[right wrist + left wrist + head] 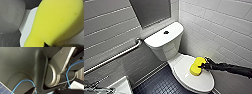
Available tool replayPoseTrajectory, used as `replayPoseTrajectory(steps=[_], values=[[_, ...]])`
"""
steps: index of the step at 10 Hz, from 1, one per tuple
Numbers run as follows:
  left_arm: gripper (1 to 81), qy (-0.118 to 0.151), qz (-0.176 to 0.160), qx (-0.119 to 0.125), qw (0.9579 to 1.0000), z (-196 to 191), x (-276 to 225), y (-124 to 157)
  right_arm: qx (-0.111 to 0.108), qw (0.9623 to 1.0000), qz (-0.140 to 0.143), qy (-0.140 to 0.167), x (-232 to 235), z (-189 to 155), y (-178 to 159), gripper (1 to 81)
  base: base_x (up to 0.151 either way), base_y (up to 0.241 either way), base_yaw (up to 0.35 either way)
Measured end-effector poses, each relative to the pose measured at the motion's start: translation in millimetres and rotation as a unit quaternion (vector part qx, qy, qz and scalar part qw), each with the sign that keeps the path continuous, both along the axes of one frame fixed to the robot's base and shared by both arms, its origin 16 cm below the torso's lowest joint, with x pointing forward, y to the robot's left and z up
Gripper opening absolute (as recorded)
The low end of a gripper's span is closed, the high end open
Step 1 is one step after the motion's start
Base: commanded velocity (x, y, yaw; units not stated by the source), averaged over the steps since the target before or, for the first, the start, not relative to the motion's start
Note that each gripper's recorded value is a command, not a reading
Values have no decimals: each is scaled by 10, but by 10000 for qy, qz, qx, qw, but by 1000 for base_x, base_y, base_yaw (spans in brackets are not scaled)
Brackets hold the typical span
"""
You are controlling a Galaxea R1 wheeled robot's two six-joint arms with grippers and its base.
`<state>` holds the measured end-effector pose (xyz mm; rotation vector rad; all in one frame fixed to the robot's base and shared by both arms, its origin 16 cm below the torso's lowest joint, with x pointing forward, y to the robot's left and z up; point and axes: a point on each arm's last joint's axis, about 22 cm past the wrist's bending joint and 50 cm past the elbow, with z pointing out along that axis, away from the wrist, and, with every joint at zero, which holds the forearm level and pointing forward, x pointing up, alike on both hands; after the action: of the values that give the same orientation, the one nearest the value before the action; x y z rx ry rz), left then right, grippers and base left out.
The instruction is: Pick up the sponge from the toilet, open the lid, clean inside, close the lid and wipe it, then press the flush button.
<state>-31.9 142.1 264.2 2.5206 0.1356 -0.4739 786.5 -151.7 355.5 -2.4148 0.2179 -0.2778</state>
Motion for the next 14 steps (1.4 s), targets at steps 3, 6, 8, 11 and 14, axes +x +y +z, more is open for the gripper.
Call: replayPoseTrajectory(steps=[3, 6, 8, 11, 14], values=[[811, 54, 6, -6, 10000, 31, -79, -23, 35, 9989, -467, -29, 262, -118, 148, 10, 0, 0, 0], [811, 29, 39, -87, 10000, 34, -43, -165, 193, 9981, -575, 76, 127, -159, 196, 10, 0, 0, 0], [811, 30, 32, -73, 10000, 30, -48, -146, 296, 9959, -834, 164, -43, -143, -115, 10, 0, 0, 0], [811, 21, 21, -81, 10000, 30, -47, -152, 424, 9884, -1412, 357, -472, -263, -634, 10, 0, 0, 0], [811, 22, 20, -84, 10000, 31, -49, -156, 517, 9824, -1742, 441, -866, -292, -966, 10, 0, 0, 0]])
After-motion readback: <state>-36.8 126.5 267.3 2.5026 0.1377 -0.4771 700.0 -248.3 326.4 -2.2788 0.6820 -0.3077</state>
